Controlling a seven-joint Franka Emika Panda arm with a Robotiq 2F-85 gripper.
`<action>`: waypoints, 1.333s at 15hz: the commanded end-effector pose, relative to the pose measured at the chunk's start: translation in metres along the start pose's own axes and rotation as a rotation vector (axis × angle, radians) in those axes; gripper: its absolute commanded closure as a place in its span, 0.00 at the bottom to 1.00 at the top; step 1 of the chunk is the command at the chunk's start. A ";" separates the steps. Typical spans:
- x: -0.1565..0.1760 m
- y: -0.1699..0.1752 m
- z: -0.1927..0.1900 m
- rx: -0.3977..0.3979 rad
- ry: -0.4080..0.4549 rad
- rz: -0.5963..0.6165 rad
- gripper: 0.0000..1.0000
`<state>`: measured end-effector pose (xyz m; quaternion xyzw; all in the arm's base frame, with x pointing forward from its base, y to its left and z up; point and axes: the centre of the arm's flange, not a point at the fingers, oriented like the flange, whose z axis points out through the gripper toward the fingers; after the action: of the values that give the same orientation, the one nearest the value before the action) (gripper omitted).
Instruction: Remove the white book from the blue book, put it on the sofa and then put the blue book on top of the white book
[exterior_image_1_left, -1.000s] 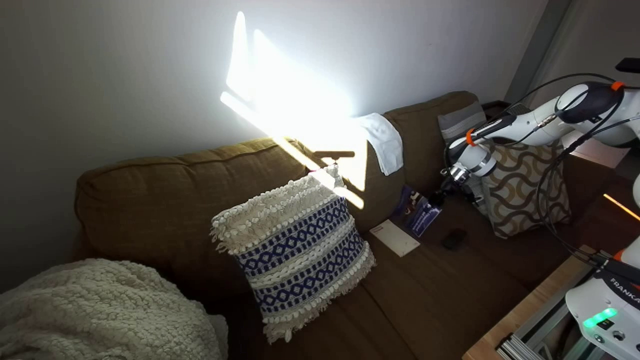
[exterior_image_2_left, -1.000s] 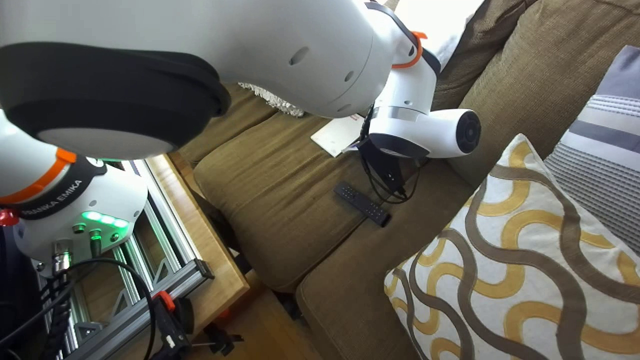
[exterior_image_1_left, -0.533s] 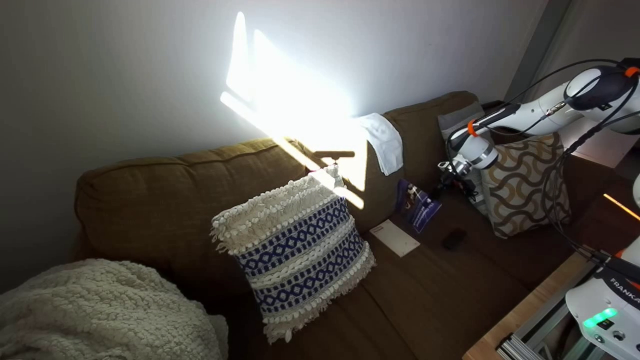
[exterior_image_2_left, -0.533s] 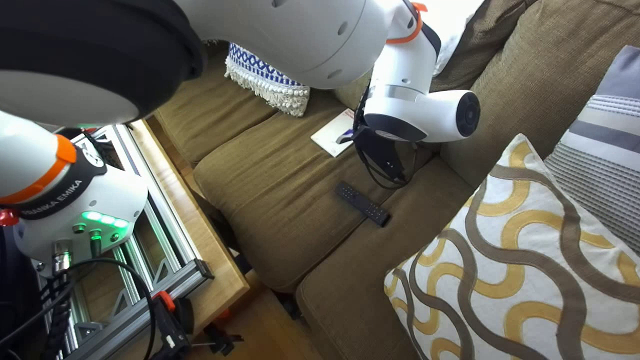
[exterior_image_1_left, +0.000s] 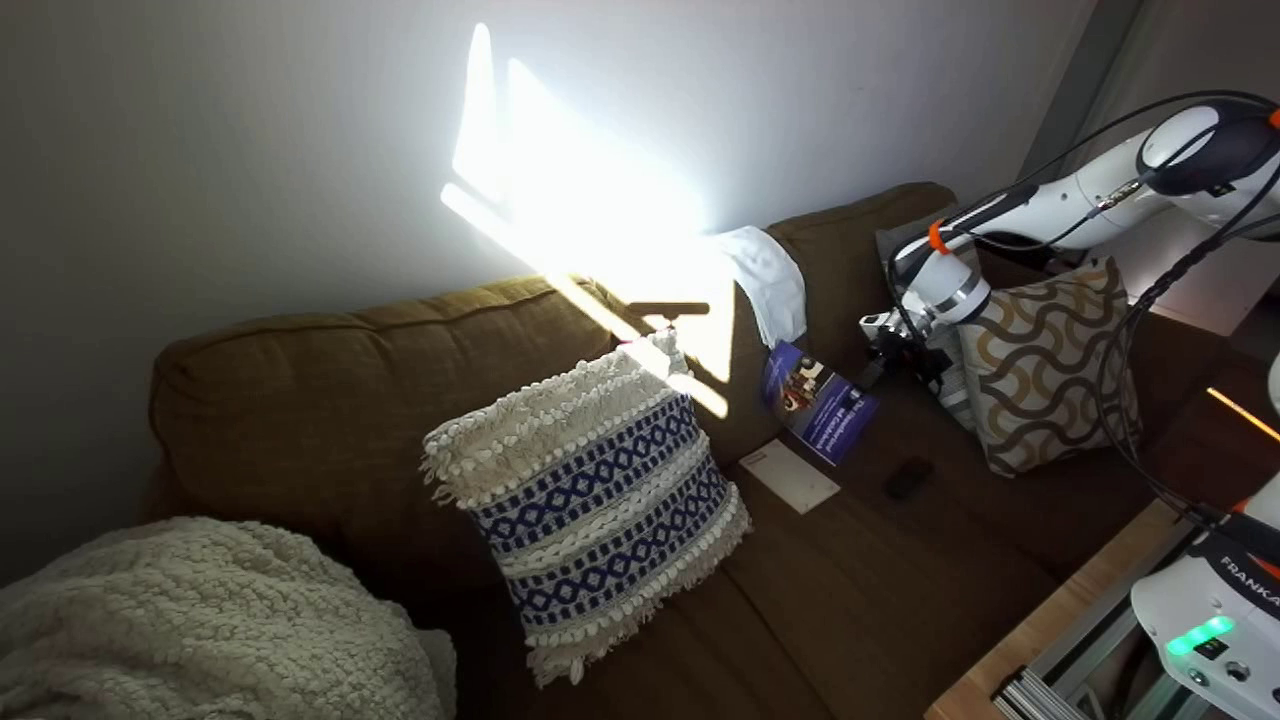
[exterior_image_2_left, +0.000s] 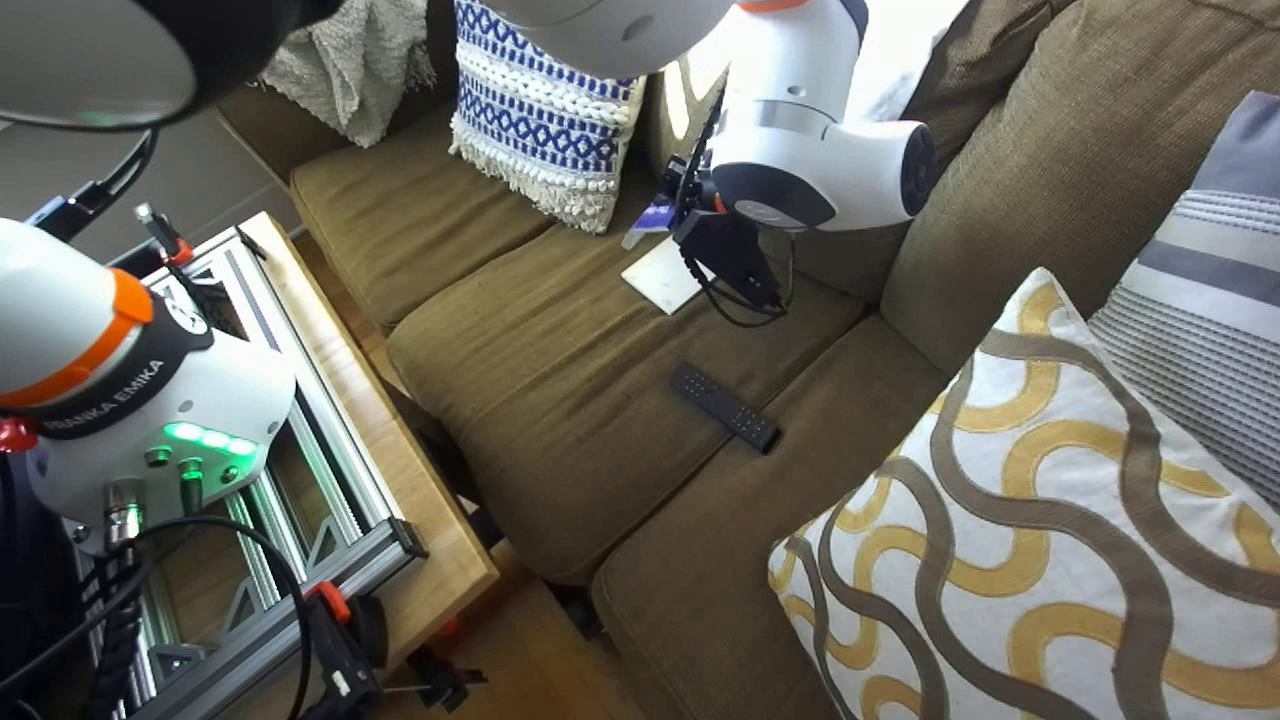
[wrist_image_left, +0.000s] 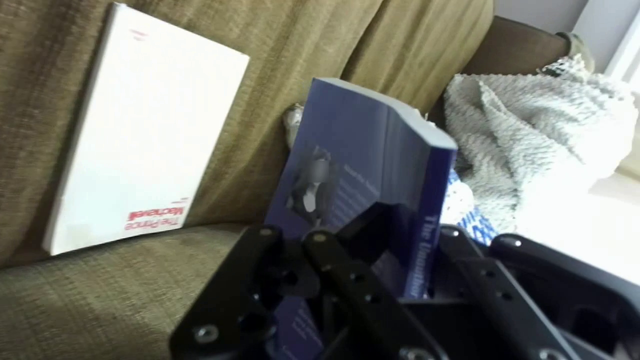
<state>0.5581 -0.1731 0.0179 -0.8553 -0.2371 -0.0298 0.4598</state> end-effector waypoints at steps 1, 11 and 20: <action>-0.002 -0.009 0.022 0.122 -0.018 -0.033 0.97; -0.031 0.031 0.075 -0.012 -0.046 0.295 0.97; -0.036 0.063 0.116 -0.191 -0.030 0.544 0.97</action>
<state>0.5300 -0.1220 -0.0920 -0.9155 -0.0392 0.0754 0.3932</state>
